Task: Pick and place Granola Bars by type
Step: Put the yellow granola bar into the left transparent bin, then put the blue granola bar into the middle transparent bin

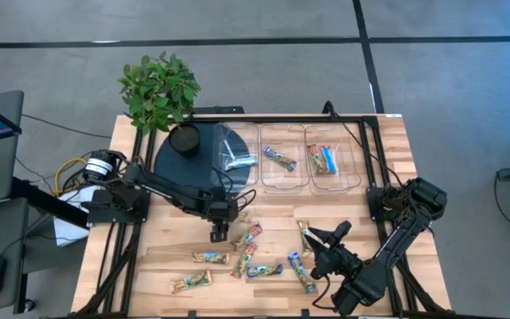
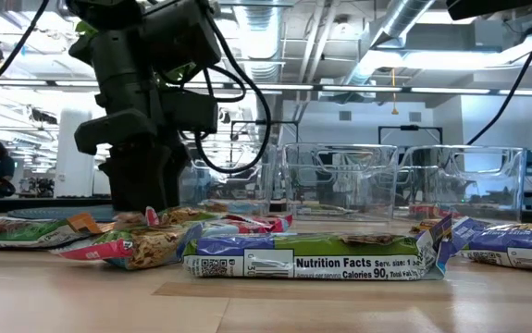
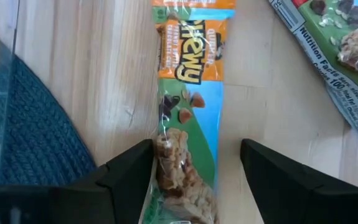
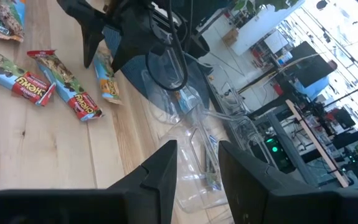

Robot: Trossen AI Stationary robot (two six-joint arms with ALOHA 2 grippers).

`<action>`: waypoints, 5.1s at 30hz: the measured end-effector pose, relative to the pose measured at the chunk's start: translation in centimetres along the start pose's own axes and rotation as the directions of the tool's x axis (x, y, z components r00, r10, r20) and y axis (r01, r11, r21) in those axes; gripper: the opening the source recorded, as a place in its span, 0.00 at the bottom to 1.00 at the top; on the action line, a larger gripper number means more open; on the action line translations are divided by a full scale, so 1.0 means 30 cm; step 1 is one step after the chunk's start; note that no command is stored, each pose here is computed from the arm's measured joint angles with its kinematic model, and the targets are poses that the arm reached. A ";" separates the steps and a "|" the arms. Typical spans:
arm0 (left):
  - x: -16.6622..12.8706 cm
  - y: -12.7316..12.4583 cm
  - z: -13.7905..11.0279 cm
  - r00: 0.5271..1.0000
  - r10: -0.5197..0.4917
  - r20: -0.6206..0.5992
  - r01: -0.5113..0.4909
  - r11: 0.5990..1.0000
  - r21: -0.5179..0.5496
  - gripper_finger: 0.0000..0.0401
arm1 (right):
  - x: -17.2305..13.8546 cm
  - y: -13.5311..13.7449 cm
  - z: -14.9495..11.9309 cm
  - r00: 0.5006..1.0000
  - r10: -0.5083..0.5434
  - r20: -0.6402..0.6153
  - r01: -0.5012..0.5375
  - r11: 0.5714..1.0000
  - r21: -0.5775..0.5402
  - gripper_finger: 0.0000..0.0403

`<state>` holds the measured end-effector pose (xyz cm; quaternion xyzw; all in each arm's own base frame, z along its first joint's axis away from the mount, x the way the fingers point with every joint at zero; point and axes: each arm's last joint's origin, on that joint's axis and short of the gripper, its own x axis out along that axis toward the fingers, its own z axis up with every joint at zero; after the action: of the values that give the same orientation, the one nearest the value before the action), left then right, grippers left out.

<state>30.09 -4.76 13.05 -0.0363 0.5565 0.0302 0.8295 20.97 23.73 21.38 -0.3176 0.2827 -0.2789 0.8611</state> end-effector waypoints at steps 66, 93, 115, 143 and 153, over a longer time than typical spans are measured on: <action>-0.021 -0.131 -0.007 0.999 0.030 0.038 -0.034 0.993 0.112 0.18 | 0.000 0.000 0.000 1.000 0.000 0.000 0.000 1.000 0.000 0.28; -0.197 -0.265 0.119 0.971 0.187 0.151 -0.222 0.936 0.274 0.17 | 0.000 0.001 0.001 1.000 0.001 0.001 -0.001 1.000 0.005 0.28; -0.256 0.103 0.265 0.763 0.640 0.094 -0.646 0.761 0.063 0.18 | 0.000 0.002 0.001 1.000 0.002 0.001 -0.002 1.000 0.008 0.28; -0.244 0.420 0.288 0.876 0.481 0.022 -0.471 0.865 -0.174 0.26 | 0.000 0.002 0.001 1.000 0.002 0.001 -0.002 1.000 0.008 0.28; -0.248 0.419 0.279 0.864 0.504 -0.015 -0.500 0.853 -0.151 0.34 | 0.000 0.003 0.001 1.000 0.004 0.002 -0.004 1.000 0.011 0.28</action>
<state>33.85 8.46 22.77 0.0482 0.5324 0.2876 0.7947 21.03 23.80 21.33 -0.3125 0.2810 -0.2787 0.8636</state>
